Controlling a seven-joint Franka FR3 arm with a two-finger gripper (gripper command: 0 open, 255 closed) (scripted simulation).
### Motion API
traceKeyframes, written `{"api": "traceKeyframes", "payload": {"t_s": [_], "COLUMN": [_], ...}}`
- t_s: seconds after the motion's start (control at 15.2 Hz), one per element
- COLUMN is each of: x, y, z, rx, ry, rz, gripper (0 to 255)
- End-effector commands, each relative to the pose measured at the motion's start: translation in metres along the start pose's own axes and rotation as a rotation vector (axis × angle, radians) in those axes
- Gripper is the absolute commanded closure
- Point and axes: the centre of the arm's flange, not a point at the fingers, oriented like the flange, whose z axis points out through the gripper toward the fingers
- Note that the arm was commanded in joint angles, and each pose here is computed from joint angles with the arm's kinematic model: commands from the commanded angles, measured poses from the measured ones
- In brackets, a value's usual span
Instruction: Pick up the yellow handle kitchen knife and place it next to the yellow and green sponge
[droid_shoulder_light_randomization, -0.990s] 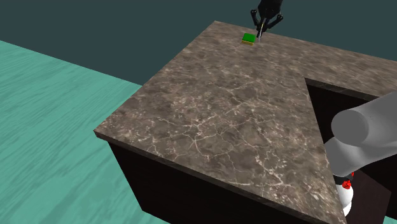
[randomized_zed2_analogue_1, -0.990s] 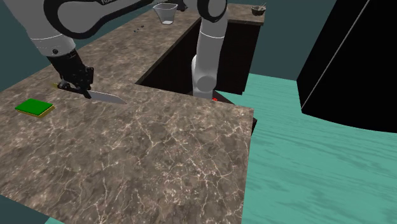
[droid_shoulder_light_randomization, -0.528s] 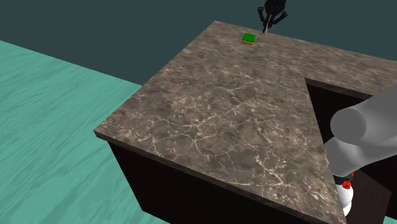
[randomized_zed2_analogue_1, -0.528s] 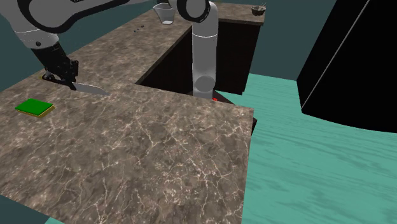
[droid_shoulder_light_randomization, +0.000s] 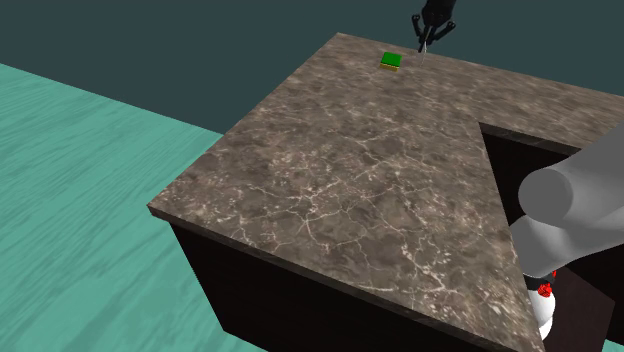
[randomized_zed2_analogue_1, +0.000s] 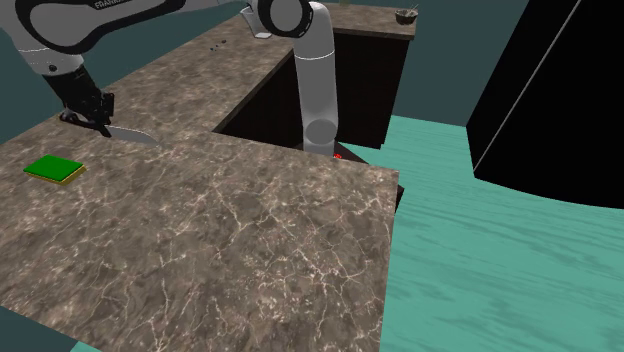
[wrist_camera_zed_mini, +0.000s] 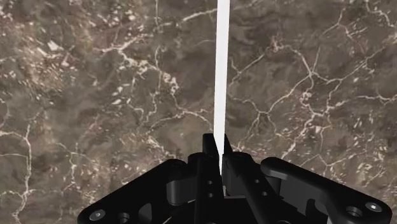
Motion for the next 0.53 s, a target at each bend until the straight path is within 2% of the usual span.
{"api": "traceKeyframes", "payload": {"t_s": [0.0,0.46], "x": [0.001,0.002], "y": [-0.001,-0.001], "z": [0.011,0.048], "rx": [0.000,0.000], "ry": [0.000,0.000], "rz": [0.000,0.000], "gripper": [255,255]}}
